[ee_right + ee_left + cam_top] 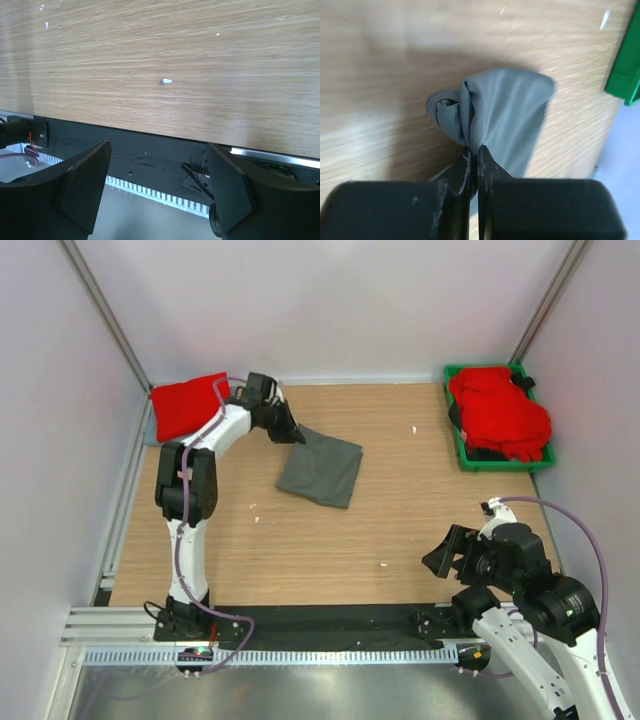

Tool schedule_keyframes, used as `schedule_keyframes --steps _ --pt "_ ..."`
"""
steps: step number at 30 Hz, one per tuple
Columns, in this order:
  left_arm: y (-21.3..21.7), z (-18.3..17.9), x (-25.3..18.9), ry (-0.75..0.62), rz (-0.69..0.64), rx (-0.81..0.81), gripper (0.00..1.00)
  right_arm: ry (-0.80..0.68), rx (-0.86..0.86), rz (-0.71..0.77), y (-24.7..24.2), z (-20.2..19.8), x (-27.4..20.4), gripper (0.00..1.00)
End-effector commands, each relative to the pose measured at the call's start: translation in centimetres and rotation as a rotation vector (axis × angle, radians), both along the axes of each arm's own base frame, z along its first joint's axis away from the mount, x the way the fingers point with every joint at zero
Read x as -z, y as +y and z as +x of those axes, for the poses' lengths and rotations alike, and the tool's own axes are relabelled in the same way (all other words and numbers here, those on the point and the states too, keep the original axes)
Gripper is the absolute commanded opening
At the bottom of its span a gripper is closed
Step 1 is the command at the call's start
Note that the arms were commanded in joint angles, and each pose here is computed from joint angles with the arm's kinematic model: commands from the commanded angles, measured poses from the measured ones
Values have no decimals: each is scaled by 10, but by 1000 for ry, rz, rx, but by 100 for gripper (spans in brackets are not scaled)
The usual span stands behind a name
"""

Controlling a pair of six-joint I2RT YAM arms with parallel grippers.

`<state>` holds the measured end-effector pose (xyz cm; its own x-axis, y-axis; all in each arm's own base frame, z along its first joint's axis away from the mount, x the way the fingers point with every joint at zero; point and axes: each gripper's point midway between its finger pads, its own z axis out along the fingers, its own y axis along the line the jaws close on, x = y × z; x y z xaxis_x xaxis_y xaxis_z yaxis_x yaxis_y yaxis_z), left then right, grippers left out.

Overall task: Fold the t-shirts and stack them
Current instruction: Neatly place the folded tshirt to the corner

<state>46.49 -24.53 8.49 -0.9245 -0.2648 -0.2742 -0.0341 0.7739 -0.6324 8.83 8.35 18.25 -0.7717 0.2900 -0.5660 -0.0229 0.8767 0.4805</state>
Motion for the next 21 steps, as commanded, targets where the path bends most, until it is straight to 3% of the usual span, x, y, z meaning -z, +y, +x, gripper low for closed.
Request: schedule_keyframes --steps 1,8,21 --pt "39 5 -32 -35 130 33 0 -55 -27 25 5 4 -11 82" --pt "97 32 -44 -21 241 -40 0 -64 -62 -5 2 -1 -10 82" --pt "153 92 -114 -191 194 -213 0 -71 -72 -17 2 0 -9 82"
